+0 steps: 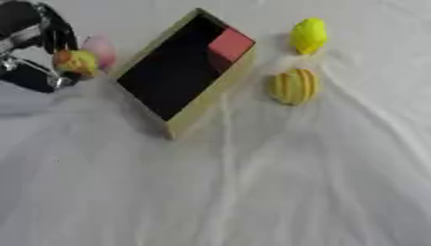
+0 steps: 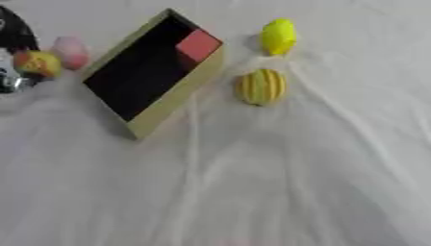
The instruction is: Pick up objects on the table and place them in the box.
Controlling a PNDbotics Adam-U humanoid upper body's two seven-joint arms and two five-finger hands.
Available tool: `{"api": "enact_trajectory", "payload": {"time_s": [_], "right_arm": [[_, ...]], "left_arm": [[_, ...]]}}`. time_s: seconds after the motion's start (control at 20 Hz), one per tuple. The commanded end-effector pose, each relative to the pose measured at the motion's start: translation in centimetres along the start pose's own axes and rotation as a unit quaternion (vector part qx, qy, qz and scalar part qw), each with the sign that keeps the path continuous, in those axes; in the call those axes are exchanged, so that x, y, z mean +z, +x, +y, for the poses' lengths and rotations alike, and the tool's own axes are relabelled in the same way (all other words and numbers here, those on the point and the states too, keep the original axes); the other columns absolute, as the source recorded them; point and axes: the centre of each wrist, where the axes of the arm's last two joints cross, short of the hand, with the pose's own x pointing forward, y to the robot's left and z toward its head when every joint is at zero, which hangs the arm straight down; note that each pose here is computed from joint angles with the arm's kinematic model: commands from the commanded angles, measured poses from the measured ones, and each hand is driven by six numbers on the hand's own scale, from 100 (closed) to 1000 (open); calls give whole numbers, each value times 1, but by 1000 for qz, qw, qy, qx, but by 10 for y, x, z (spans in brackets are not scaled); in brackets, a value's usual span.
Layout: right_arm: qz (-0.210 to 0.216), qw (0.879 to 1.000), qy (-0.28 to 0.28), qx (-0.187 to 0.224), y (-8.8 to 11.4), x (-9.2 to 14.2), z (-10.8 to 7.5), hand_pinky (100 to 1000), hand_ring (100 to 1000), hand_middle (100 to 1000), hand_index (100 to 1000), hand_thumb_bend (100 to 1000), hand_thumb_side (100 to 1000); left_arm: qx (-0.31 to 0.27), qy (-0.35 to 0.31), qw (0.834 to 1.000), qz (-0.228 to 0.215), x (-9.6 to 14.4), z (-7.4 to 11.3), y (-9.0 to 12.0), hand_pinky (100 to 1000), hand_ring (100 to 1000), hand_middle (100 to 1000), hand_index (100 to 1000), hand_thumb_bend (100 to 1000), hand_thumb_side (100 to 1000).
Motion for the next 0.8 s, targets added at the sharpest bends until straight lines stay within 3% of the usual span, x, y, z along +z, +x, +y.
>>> {"api": "enact_trajectory", "payload": {"time_s": [0.05,0.35,0.8], "right_arm": [[-15,1000,10,8,8,-8,-5,889,822,666,858,100,690],[-15,1000,13,3,8,-8,-4,890,823,666,858,100,690],[-18,1000,15,-5,8,-10,-2,890,824,666,859,100,690]], "left_arm": [[-19,41,998,-44,5,32,20,537,480,454,563,273,100],[6,41,995,-93,-12,40,41,536,479,456,561,227,100],[50,-39,993,-103,-62,2,43,543,484,462,572,202,100]]}}
